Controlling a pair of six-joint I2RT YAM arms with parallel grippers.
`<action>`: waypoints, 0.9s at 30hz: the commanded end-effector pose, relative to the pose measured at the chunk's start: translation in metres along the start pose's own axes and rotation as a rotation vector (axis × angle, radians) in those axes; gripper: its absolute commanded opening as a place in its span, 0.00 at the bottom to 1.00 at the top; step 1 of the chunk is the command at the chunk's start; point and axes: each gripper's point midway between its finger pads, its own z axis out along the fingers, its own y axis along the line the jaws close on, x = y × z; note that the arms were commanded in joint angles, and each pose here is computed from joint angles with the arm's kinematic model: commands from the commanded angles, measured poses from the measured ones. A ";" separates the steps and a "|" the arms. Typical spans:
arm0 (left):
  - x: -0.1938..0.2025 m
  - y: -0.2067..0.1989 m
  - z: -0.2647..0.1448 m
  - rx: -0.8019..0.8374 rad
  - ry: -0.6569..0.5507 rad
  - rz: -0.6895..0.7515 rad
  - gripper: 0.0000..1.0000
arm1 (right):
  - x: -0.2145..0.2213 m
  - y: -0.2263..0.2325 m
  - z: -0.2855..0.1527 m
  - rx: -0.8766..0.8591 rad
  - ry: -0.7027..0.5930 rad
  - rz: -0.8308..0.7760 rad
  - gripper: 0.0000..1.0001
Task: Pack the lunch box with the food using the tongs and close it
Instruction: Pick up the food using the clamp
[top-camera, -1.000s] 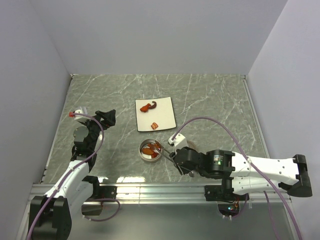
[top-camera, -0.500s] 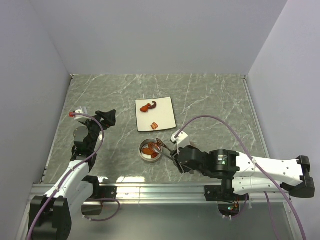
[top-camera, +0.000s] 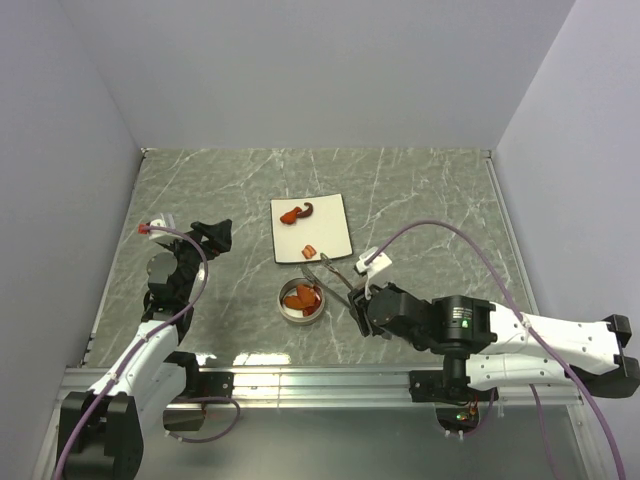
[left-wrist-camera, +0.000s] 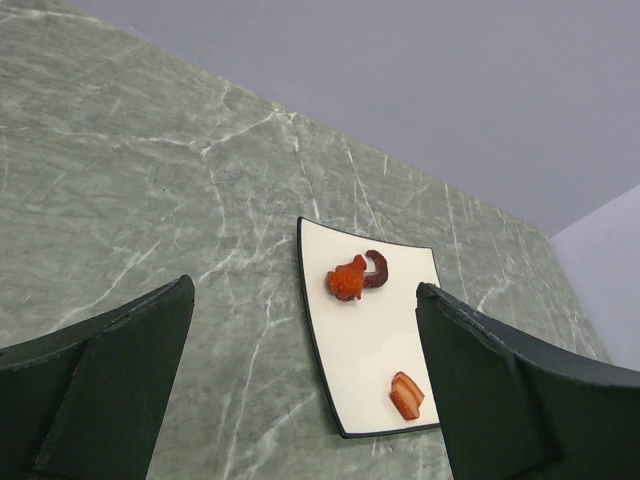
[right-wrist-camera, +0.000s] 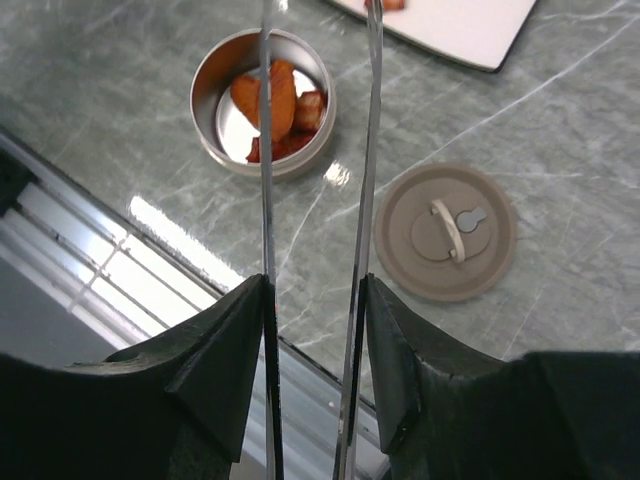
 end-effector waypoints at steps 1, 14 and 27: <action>-0.008 -0.008 0.000 0.038 -0.030 -0.008 0.99 | -0.039 -0.007 -0.010 0.061 -0.116 0.078 0.52; -0.007 -0.007 0.001 0.033 -0.029 -0.010 1.00 | -0.086 -0.033 0.043 0.152 -0.132 0.157 0.54; -0.005 -0.004 0.002 0.025 -0.024 -0.009 1.00 | -0.110 -0.062 0.139 0.152 -0.088 0.240 0.54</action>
